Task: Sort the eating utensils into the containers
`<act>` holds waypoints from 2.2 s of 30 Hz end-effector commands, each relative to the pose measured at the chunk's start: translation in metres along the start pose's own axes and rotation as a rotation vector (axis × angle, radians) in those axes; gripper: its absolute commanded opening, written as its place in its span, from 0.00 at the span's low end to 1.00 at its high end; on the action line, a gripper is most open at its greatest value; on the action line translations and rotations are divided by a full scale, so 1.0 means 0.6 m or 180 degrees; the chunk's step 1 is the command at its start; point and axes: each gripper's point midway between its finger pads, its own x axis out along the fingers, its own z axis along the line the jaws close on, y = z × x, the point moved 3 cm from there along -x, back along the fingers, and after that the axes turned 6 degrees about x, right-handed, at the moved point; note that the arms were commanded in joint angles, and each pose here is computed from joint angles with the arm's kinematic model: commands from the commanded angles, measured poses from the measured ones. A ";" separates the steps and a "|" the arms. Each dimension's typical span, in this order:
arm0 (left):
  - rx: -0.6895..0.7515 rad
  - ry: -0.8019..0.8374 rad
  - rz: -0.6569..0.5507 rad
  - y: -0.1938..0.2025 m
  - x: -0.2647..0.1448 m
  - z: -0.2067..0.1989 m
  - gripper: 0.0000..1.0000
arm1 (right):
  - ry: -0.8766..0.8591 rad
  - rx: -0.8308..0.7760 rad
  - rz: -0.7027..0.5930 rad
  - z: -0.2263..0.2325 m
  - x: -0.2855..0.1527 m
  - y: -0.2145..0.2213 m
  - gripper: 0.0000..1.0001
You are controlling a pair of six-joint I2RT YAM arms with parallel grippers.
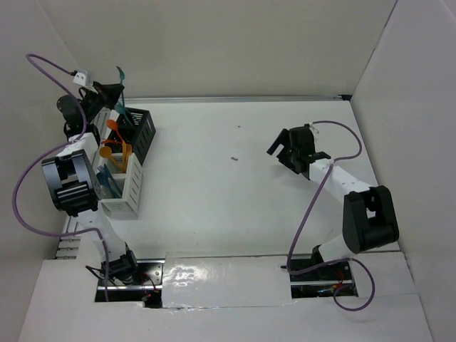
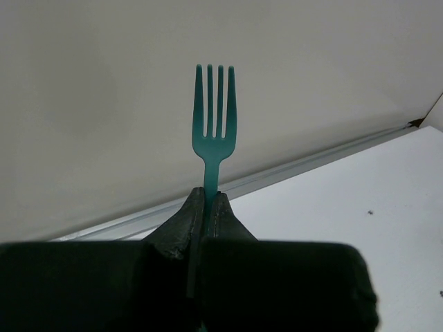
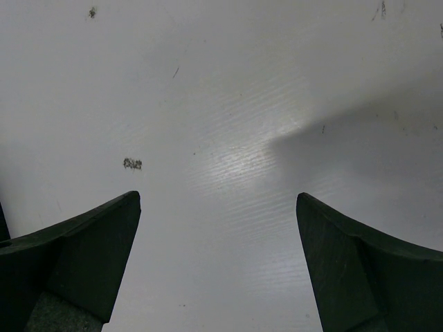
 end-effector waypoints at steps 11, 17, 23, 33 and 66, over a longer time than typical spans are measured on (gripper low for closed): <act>0.0471 0.0187 -0.0002 0.070 0.027 0.023 0.10 | -0.0167 0.0077 -0.0210 0.055 0.018 -0.050 1.00; 0.0509 0.0136 0.0039 0.080 0.025 0.026 0.37 | -0.0139 0.0065 -0.0183 0.052 0.024 -0.046 1.00; 0.0579 -0.0003 -0.0024 0.058 0.018 0.024 0.58 | -0.0200 0.0073 -0.0192 0.056 0.021 -0.047 1.00; 0.0560 -0.0185 0.0240 -0.086 -0.009 -0.009 0.87 | -0.0454 -0.0191 -0.0306 0.080 -0.012 -0.066 1.00; -0.0619 -0.0427 0.1594 -0.088 -0.357 -0.451 1.00 | -0.1177 -0.0629 -0.0708 -0.019 -0.329 -0.015 1.00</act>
